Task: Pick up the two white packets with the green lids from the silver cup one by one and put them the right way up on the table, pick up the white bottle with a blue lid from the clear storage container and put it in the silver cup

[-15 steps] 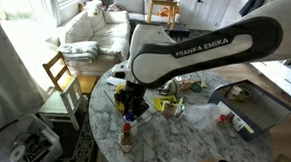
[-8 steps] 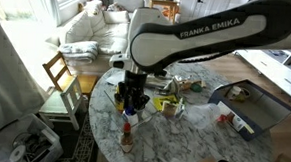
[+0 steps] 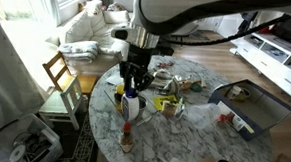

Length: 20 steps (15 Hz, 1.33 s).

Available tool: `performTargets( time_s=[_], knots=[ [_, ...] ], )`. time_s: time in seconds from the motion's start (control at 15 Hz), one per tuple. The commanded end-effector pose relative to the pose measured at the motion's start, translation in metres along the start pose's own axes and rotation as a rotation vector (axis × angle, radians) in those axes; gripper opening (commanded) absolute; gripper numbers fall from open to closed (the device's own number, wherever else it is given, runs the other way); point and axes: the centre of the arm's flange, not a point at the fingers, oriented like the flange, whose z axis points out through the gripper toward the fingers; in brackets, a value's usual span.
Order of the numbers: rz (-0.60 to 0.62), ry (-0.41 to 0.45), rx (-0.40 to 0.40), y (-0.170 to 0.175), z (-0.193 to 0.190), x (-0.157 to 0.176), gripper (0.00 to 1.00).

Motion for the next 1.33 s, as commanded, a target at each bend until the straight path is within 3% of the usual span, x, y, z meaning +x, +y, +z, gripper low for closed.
performTargets(
  time_s=[0.0, 0.4, 0.73, 1.27],
  knots=[
    [0.041, 0.005, -0.035, -0.012, -0.032, -0.012, 0.19],
    [0.125, 0.045, -0.07, -0.009, -0.047, -0.037, 0.19],
    [0.206, 0.049, -0.03, -0.002, -0.023, -0.061, 0.19],
    [0.237, 0.06, -0.012, 0.013, 0.013, -0.071, 0.19]
  ],
)
